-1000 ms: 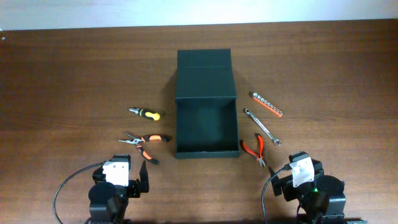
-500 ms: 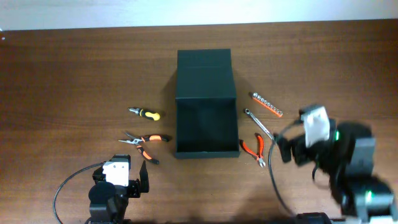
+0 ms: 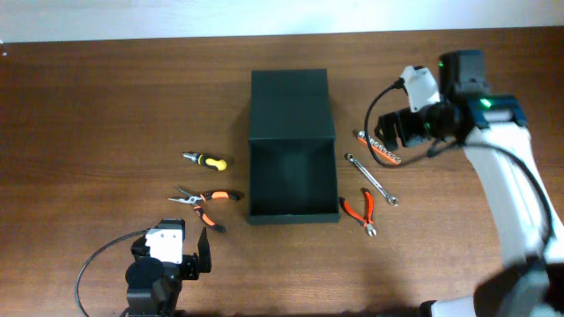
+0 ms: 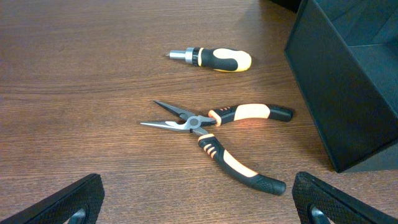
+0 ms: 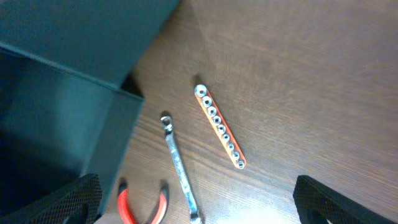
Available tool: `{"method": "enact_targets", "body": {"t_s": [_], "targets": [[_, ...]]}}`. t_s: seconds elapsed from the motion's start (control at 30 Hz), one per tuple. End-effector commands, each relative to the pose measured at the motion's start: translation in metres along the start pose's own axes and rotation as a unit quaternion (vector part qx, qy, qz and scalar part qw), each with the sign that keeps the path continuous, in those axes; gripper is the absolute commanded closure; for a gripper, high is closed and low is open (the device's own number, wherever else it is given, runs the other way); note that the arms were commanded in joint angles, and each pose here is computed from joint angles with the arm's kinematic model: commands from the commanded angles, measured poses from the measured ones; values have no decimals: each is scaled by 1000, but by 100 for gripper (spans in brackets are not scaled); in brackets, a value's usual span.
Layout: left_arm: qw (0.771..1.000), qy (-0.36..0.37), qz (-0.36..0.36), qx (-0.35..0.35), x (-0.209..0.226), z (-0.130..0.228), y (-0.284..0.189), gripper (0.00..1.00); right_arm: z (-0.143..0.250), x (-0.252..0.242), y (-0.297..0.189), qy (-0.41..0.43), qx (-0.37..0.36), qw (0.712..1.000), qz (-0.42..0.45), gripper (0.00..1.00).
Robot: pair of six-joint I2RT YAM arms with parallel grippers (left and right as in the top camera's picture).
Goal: Pack container
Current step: 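Reach right gripper to the orange socket rail and grasp it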
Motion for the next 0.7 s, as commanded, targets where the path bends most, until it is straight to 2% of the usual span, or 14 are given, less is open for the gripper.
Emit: {"method": "enact_targets", "body": {"t_s": [0.0,0.2,0.5,0.67], "targets": [[1000,7,-8,-3,3,0,0,1,5,-10,27,17,40,999,4,1],[1000,7,-8,-3,3,0,0,1,18,-23,71,37,93,995,5,1],[1000,7,-8,-3,3,0,0,1,27,-26,77,47,117,992,7,1],[1000,7,-8,-3,3,0,0,1,30,-27,80,-97,123,988,-12,1]]}}
Point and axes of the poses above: each gripper's point midway between its finger pads, its own y axis out along the fingers, its own x axis along the line the jaws close on, z = x × y, the point moved 2 cm from there along -y, back along the fingers, and after that the axes turned 15 degrees about y, right-handed, at the moved point
